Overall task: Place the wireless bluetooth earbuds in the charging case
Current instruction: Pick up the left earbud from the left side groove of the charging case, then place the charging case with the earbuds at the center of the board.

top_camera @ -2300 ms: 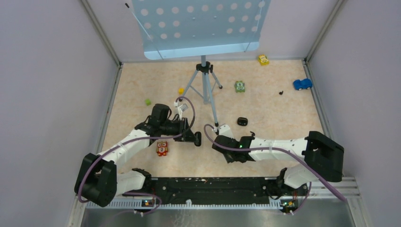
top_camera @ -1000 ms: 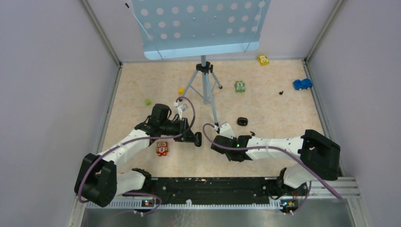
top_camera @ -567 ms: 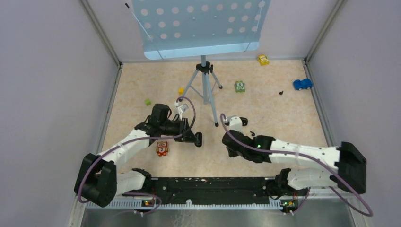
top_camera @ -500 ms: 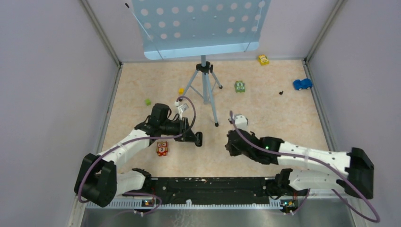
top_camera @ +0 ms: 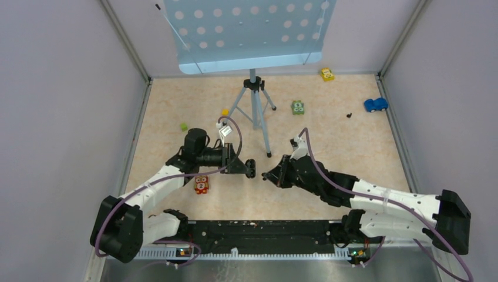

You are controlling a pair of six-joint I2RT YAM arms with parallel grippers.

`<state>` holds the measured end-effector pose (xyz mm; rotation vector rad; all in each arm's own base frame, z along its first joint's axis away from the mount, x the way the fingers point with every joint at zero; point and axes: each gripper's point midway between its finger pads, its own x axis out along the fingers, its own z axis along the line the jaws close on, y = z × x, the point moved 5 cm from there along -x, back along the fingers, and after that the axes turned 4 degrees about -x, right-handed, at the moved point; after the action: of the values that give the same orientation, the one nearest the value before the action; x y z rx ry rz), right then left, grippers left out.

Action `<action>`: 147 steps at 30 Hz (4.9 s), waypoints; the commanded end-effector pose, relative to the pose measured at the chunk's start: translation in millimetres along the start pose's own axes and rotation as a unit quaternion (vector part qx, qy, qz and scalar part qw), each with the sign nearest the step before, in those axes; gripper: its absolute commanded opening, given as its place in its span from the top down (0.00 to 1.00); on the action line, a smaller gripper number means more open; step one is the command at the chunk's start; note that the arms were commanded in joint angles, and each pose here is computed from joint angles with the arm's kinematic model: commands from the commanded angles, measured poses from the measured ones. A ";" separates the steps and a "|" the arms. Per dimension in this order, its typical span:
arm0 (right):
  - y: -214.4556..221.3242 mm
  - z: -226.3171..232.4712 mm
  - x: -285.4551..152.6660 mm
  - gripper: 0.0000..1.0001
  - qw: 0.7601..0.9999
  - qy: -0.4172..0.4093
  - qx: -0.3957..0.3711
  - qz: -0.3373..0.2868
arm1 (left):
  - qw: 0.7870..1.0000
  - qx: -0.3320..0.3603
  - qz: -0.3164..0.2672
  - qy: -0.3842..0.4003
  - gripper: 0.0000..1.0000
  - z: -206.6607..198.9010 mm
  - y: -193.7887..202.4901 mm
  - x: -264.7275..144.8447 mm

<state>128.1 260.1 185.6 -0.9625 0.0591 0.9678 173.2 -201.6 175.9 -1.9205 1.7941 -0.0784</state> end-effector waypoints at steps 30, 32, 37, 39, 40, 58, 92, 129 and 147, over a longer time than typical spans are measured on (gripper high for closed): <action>-15.8 29.0 50.6 1.00 0.998 -0.020 0.040 -0.047 | 0.999 0.013 -0.028 0.013 1.00 -6.9 -5.9 -1.9; -15.3 29.6 52.3 1.00 0.998 -0.020 0.039 -0.045 | 0.999 0.012 -0.027 0.013 1.00 -6.2 -5.7 -1.5; -14.9 30.1 55.4 1.00 0.998 -0.015 0.039 -0.044 | 0.999 0.013 -0.030 0.014 1.00 -6.7 -7.5 -1.1; -13.5 29.4 56.7 1.00 0.998 -0.010 0.039 -0.042 | 0.999 0.012 -0.030 0.014 1.00 -6.9 -8.0 -0.7; -12.5 29.5 57.2 0.97 0.998 -0.009 0.038 -0.040 | 0.999 0.011 -0.030 0.013 1.00 -6.6 -8.4 -0.8; -43.3 32.0 22.7 0.50 0.997 0.018 0.005 -0.080 | 1.000 0.007 -0.023 0.004 1.00 -0.1 -10.5 3.0; -32.3 -72.1 15.9 0.32 0.993 0.089 0.082 0.003 | 0.997 -0.020 0.035 0.067 1.00 -1.6 -19.5 20.0; -25.0 -110.1 -54.6 0.30 0.976 0.198 0.071 -0.049 | 0.990 -0.076 0.115 0.032 1.00 83.9 28.2 84.8; -29.0 -110.2 -53.7 0.27 0.974 0.213 0.065 -0.046 | 0.992 -0.033 0.122 -0.029 0.38 78.1 21.5 74.0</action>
<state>150.9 140.8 149.9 -1.0259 0.4410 0.6847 183.7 -247.1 59.7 -1.7660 2.0731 0.2131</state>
